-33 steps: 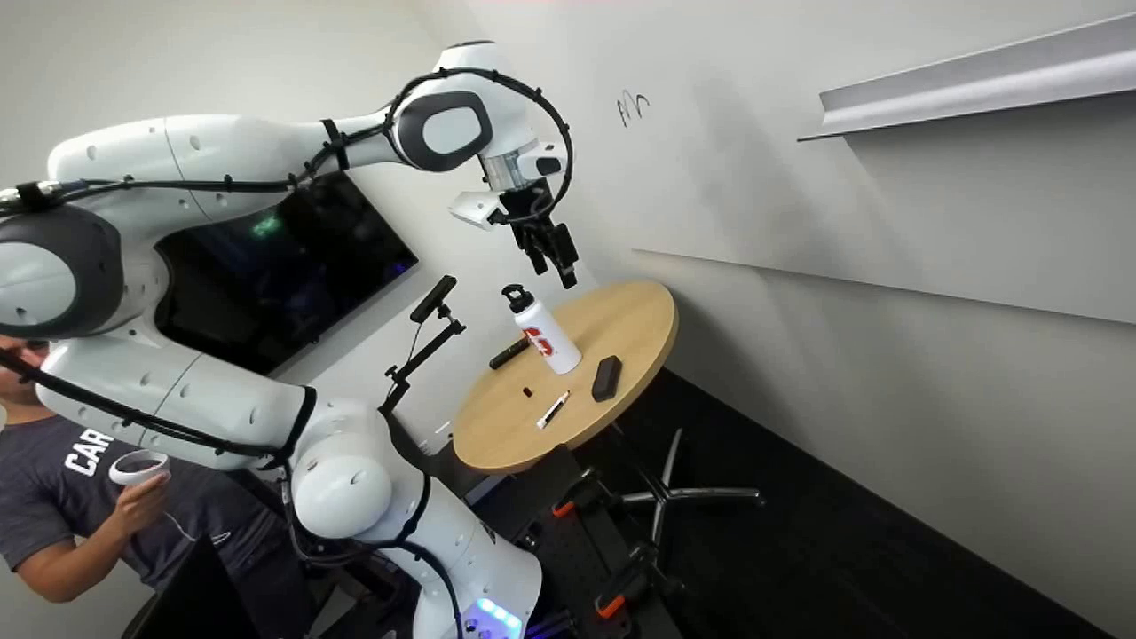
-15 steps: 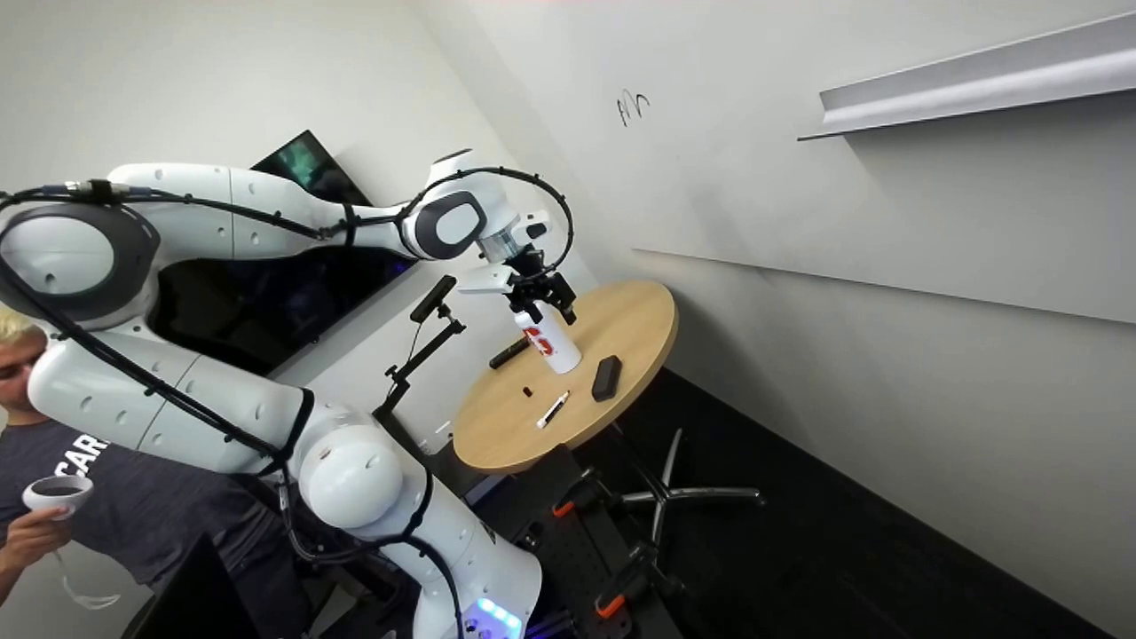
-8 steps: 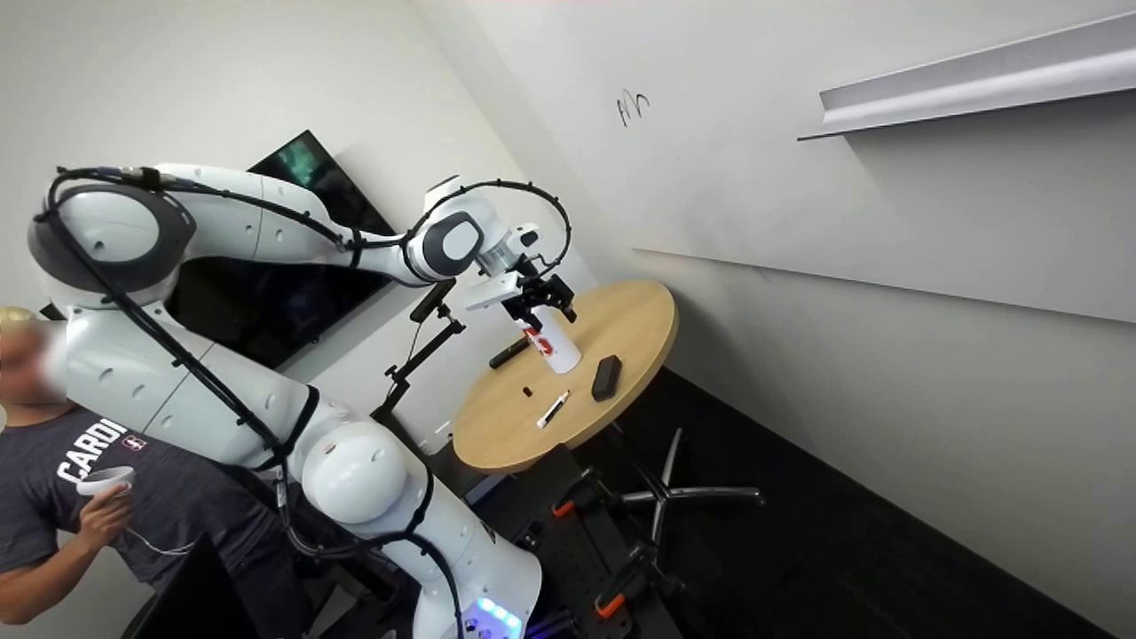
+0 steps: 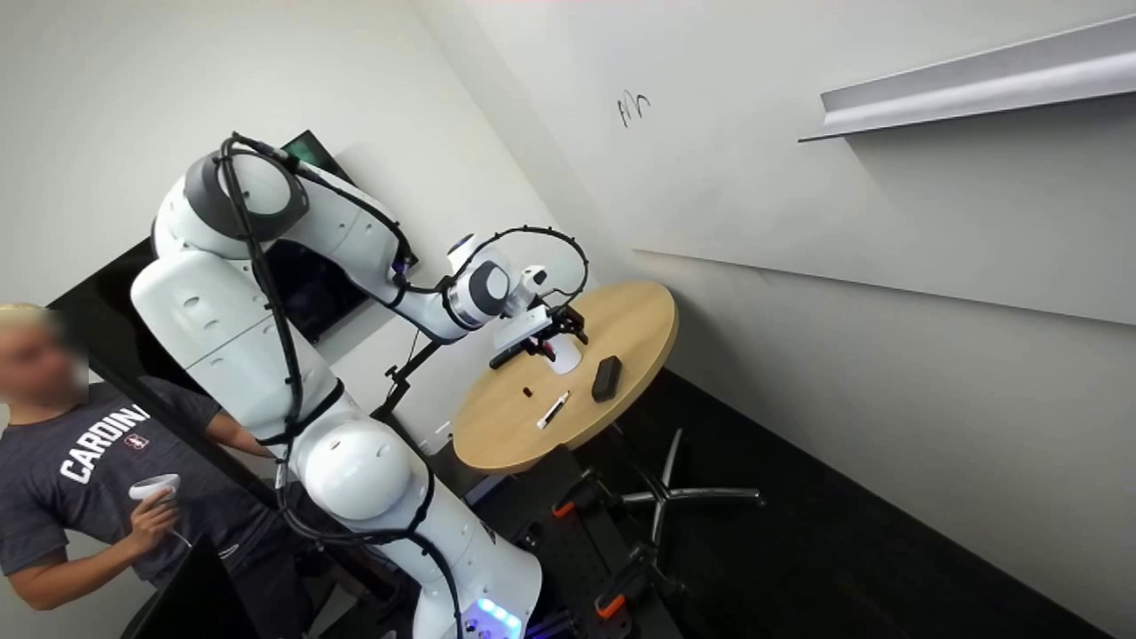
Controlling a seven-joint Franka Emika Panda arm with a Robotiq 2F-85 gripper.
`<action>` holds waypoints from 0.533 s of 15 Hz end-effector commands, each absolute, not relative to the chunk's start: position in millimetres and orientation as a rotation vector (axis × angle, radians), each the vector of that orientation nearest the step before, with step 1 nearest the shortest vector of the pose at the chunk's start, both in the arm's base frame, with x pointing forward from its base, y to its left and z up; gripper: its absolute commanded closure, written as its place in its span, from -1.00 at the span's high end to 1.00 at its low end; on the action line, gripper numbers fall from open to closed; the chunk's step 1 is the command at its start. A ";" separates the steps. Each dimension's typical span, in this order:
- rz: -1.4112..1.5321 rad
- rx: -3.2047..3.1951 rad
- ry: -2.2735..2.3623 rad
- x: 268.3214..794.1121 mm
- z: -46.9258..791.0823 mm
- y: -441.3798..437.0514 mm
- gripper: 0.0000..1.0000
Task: Move the duster backwards
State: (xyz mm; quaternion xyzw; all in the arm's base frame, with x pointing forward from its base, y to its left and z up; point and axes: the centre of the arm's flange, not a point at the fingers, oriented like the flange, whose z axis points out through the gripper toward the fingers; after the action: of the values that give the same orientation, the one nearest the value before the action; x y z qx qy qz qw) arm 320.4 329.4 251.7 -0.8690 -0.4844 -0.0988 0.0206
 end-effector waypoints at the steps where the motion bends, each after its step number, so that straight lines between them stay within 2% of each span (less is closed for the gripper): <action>1: -0.367 -2.714 -1.542 349.6 215.1 349.2 1.00; 8: -0.266 -2.710 -1.589 378.9 174.8 365.0 1.00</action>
State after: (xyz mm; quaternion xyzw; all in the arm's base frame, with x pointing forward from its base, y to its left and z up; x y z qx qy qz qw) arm 369.1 345.8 196.0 -0.8590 -0.5028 -0.0962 -0.0099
